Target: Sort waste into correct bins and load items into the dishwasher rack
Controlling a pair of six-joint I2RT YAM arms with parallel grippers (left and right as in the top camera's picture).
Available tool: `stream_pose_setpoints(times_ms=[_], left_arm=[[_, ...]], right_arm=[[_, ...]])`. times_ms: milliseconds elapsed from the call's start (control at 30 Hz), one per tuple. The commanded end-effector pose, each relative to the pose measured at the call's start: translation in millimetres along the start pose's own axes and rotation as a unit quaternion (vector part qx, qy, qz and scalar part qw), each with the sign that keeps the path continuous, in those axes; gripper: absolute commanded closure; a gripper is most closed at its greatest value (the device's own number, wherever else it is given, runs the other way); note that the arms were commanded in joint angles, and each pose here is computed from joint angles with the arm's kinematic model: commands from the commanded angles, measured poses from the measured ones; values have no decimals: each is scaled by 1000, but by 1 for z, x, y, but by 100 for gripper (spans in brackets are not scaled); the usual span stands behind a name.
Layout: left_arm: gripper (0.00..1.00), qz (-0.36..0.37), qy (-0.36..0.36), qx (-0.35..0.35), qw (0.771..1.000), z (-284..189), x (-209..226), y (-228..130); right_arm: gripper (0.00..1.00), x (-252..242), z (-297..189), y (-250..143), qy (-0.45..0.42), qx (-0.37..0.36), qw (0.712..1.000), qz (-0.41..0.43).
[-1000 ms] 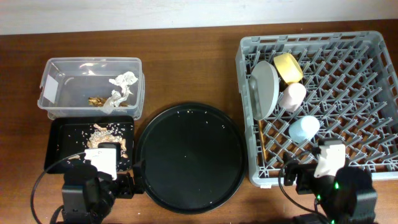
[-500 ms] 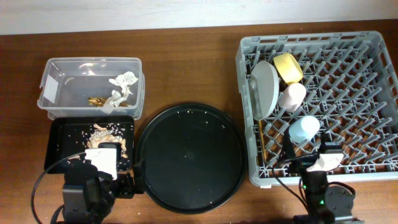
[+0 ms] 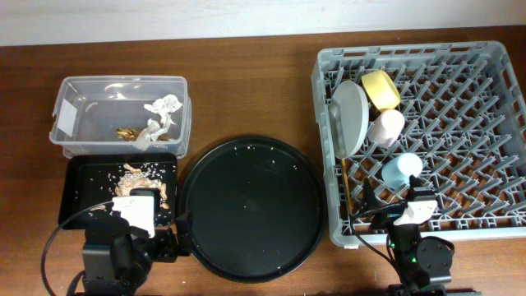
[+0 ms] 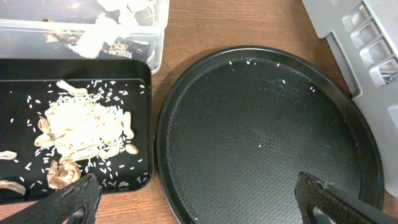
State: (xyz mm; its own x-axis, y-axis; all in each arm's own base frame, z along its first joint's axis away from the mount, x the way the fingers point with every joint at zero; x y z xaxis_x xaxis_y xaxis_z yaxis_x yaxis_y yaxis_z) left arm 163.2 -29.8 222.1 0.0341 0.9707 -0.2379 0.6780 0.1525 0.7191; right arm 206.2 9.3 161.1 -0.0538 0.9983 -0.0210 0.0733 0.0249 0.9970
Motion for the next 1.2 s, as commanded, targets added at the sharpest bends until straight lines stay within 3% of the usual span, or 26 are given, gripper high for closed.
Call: stream_pose_setpoints(times_ms=[0, 767, 1000, 1167], left_arm=[[1, 8, 0, 0, 1000, 0, 0, -1], [1, 9, 19, -13, 1000, -3, 7, -7], [1, 21, -7, -123, 992, 35, 14, -23], [1, 35, -31, -245, 968, 52, 15, -15]], right_arm=[[1, 0, 0, -2, 3, 0, 1000, 1], [1, 0, 0, -2, 3, 1, 1000, 1], [1, 0, 0, -2, 3, 0, 1000, 1], [1, 0, 0, -2, 3, 0, 1000, 1]])
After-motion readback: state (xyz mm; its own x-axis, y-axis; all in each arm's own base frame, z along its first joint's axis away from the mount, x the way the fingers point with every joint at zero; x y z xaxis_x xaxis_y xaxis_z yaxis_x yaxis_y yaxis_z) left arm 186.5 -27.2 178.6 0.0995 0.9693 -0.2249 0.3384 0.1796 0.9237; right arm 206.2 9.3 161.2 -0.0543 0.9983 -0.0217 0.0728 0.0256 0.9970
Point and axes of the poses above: each gripper's point midway between its finger pads, its own z axis out along the fingers, its own x axis along the line the jaws close on, y = z × x, the point moved 4 cm from there along -z, back along the fingers, and after that the axes turned 6 degrees about -z, right-handed, at the moved point
